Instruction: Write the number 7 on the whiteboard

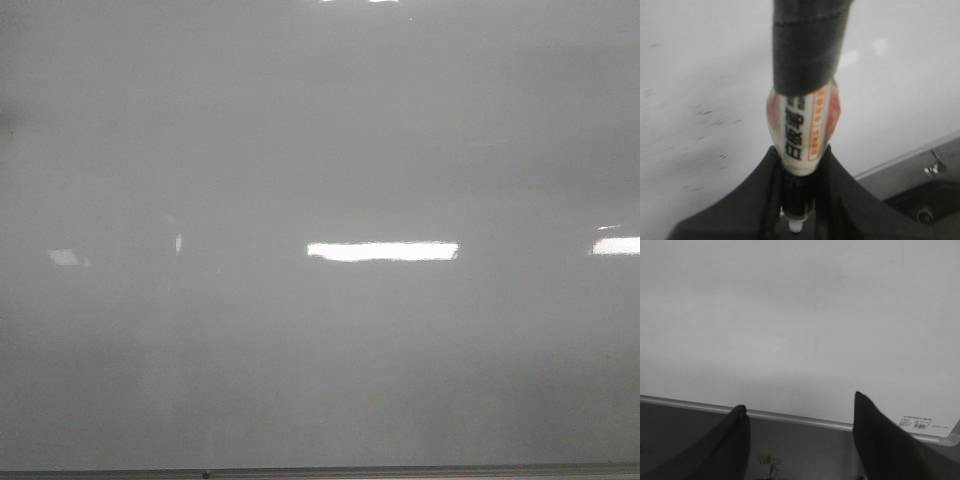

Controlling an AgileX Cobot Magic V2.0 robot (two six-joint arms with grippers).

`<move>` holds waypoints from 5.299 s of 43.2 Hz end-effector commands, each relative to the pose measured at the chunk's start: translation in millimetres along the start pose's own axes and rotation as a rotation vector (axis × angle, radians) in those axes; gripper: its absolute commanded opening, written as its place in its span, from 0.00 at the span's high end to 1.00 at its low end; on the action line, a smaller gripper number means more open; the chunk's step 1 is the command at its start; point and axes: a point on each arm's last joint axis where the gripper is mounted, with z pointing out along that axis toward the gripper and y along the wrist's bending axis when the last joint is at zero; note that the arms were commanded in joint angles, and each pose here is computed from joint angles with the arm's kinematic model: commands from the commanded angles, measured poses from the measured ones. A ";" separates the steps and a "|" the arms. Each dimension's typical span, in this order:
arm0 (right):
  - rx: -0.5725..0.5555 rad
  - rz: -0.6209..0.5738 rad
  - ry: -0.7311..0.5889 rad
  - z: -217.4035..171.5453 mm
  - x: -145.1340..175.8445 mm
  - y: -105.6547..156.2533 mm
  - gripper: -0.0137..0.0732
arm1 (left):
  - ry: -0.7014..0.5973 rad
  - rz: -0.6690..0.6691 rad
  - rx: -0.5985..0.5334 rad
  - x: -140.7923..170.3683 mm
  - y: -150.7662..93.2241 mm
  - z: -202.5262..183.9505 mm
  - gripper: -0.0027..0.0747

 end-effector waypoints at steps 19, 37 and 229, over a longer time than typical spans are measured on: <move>-0.376 -0.354 0.081 22.7 -22.3 41.0 0.30 | -0.067 0.665 0.413 -29.1 -120.8 4.0 0.99; -0.747 -0.734 -0.045 16.4 -25.0 97.9 0.30 | -0.039 0.888 0.547 -24.1 -187.4 4.9 0.99; -0.434 -0.285 0.003 149.3 -85.2 96.2 0.92 | -0.471 0.085 0.160 47.9 -67.0 -103.4 0.44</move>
